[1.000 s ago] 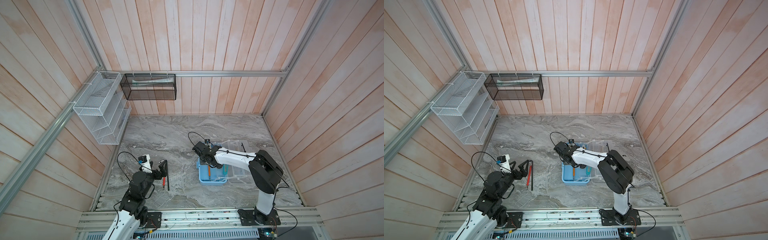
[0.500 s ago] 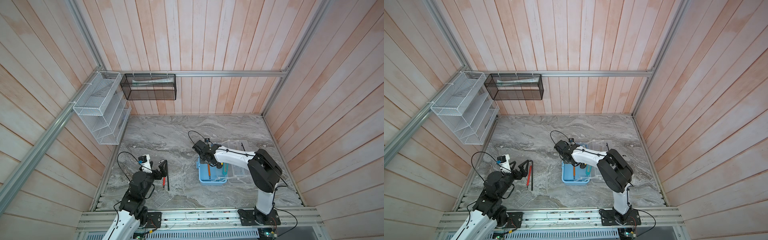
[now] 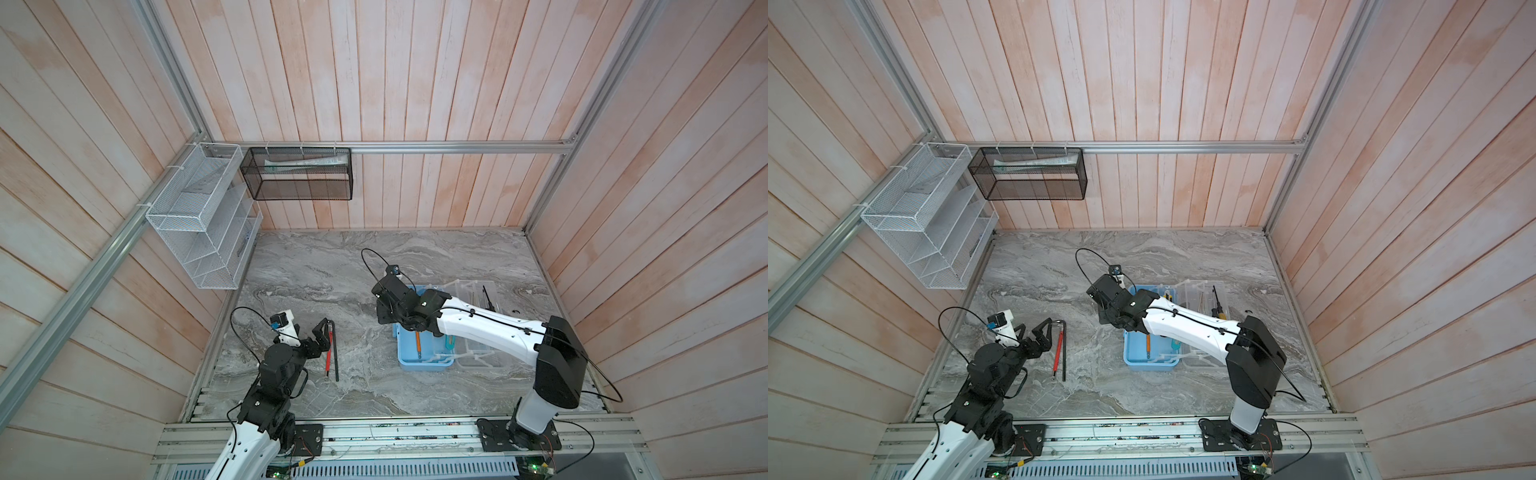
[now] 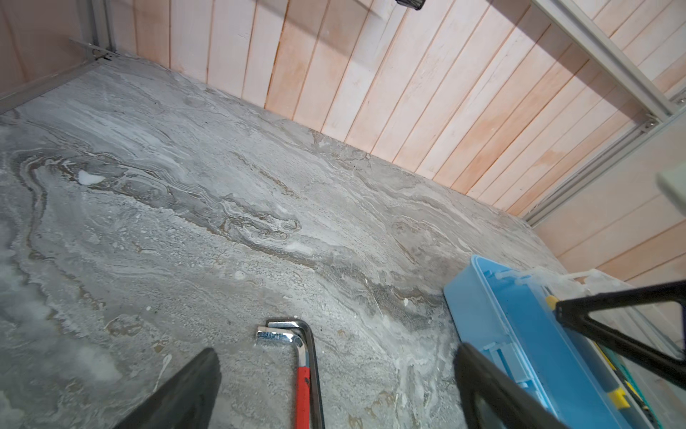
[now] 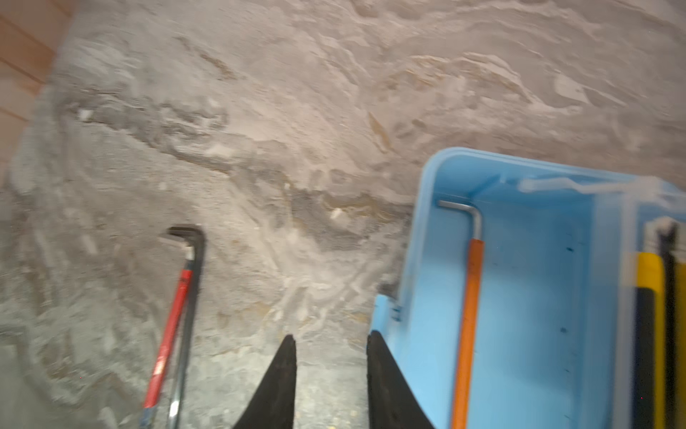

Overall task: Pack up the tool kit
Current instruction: 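Move the open right gripper back over the black hex key, then lower the right gripper onto the black hex key and close it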

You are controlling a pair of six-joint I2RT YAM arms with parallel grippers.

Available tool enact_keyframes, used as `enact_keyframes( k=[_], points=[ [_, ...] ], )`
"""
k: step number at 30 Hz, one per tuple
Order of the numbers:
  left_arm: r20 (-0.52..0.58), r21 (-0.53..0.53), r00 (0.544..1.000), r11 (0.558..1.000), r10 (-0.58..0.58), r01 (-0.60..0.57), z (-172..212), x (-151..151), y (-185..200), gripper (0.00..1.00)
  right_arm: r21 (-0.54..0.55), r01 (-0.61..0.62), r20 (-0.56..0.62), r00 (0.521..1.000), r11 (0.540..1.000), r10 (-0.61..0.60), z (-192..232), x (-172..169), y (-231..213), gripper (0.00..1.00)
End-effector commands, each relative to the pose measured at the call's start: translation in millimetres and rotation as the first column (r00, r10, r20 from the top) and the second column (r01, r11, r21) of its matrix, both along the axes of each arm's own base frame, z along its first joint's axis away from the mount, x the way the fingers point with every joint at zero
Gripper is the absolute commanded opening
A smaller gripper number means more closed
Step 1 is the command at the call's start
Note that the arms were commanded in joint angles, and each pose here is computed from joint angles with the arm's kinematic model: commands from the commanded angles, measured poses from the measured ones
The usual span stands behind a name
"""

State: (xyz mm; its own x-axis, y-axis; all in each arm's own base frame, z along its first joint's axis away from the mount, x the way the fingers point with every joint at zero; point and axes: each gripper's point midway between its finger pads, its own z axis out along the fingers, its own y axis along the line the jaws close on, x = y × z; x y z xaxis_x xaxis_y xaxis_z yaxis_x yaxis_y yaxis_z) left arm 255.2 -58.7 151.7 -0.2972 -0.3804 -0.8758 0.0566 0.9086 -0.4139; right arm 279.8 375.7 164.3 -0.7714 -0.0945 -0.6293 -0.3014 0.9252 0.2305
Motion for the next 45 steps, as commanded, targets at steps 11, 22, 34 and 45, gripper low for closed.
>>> enact_keyframes(
  k=[11,22,34,45],
  points=[
    [-0.01,-0.03,0.987,0.987,0.158,-0.158,-2.2,-6.3,28.1,1.0,0.012,-0.288,-0.183,0.941,0.958,0.285,-85.4,-59.8,122.6,0.31],
    [-0.001,-0.029,0.99,0.989,0.144,-0.144,-0.6,-5.9,25.8,1.0,-0.071,-0.322,-0.275,0.916,0.944,0.292,-130.2,-66.5,138.0,0.3],
    [0.002,-0.028,0.991,0.99,0.136,-0.136,-0.1,-6.0,24.5,1.0,-0.151,-0.316,-0.287,0.921,0.937,0.264,-152.7,-63.8,128.6,0.25],
    [0.007,-0.025,0.993,0.993,0.118,-0.118,0.8,-5.7,21.6,1.0,-0.39,-0.223,-0.238,0.962,0.893,0.136,-152.4,-43.8,72.8,0.24]
  ],
)
